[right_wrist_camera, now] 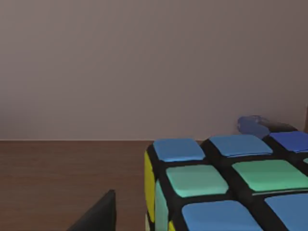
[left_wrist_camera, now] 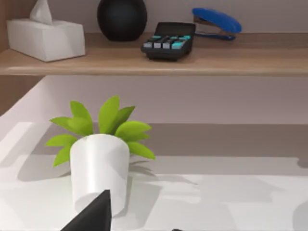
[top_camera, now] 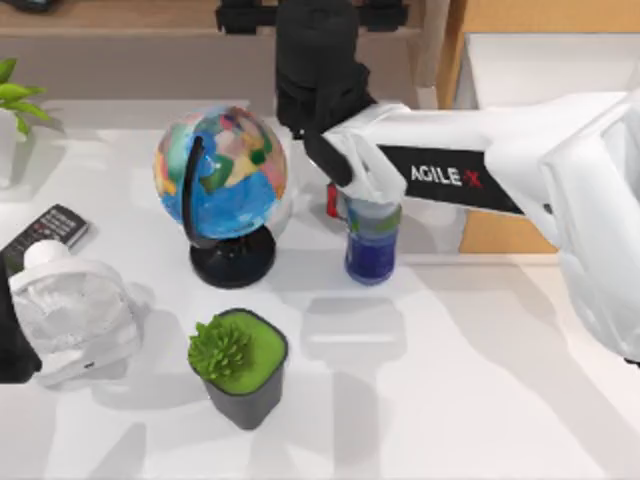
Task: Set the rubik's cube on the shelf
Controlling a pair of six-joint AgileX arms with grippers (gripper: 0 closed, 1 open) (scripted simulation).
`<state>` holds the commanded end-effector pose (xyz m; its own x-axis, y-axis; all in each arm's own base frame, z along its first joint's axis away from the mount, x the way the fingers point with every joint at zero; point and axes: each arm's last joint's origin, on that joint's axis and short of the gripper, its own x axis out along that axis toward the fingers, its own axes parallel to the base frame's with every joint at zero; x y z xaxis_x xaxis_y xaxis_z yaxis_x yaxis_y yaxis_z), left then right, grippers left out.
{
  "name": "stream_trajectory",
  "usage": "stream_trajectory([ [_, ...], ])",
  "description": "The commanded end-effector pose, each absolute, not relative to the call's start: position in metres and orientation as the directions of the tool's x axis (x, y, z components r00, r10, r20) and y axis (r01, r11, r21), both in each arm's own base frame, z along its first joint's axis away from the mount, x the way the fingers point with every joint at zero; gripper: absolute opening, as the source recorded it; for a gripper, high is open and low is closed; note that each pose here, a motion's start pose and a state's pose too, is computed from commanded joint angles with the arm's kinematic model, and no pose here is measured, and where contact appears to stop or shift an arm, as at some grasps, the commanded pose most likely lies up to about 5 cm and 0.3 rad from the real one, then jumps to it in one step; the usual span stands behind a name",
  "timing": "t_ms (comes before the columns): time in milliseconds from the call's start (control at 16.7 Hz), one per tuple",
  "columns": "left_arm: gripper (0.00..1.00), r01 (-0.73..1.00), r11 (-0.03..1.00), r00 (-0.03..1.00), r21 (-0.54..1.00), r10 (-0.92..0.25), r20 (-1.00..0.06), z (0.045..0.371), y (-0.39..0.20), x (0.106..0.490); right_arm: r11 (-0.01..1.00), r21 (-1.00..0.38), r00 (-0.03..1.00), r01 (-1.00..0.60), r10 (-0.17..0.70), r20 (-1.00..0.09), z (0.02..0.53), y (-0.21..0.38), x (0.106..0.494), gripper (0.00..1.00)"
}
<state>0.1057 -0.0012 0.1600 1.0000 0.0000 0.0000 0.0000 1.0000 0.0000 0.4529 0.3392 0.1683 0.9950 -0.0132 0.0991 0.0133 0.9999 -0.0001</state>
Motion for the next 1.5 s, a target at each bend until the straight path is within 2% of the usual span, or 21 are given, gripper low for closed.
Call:
stream_trajectory([
  [240, 1.0, 0.0, 1.0, 1.0, 0.0, 0.0, 0.0, 0.16, -0.001, 0.106, 1.0, -0.002, 0.994, 0.004, -0.004, 0.106, 0.171, 0.341, 0.45, 1.0],
  [480, 1.0, 0.0, 1.0, 1.0, 0.0, 0.0, 0.0, 0.16, -0.001, 0.106, 0.997, -0.049, 0.979, -0.055, 0.064, 0.195, 0.192, 0.334, 0.427, 1.0],
  [720, 1.0, 0.0, 1.0, 1.0, 0.0, 0.0, 0.0, 0.16, -0.001, 0.106, 0.976, -0.197, 0.936, -0.096, 0.155, 0.316, 0.203, 0.309, 0.383, 1.0],
  [960, 1.0, 0.0, 1.0, 1.0, 0.0, 0.0, 0.0, 0.16, -0.001, 0.106, 0.906, -0.422, 0.886, -0.047, 0.233, 0.4, 0.194, 0.262, 0.326, 1.0],
  [1200, 1.0, 0.0, 1.0, 1.0, 0.0, 0.0, 0.0, 0.16, -0.001, 0.106, 0.734, -0.675, 0.878, 0.073, 0.274, 0.393, 0.166, 0.202, 0.272, 1.0],
  [1380, 1.0, 0.0, 1.0, 1.0, 0.0, 0.0, 0.0, 0.16, -0.001, 0.106, 0.507, -0.853, 0.92, 0.125, 0.262, 0.291, 0.137, 0.156, 0.242, 1.0],
  [1500, 1.0, 0.0, 1.0, 1.0, 0.0, 0.0, 0.0, 0.16, -0.001, 0.106, 0.333, -0.936, 0.958, 0.114, 0.213, 0.193, 0.118, 0.127, 0.231, 1.0],
])
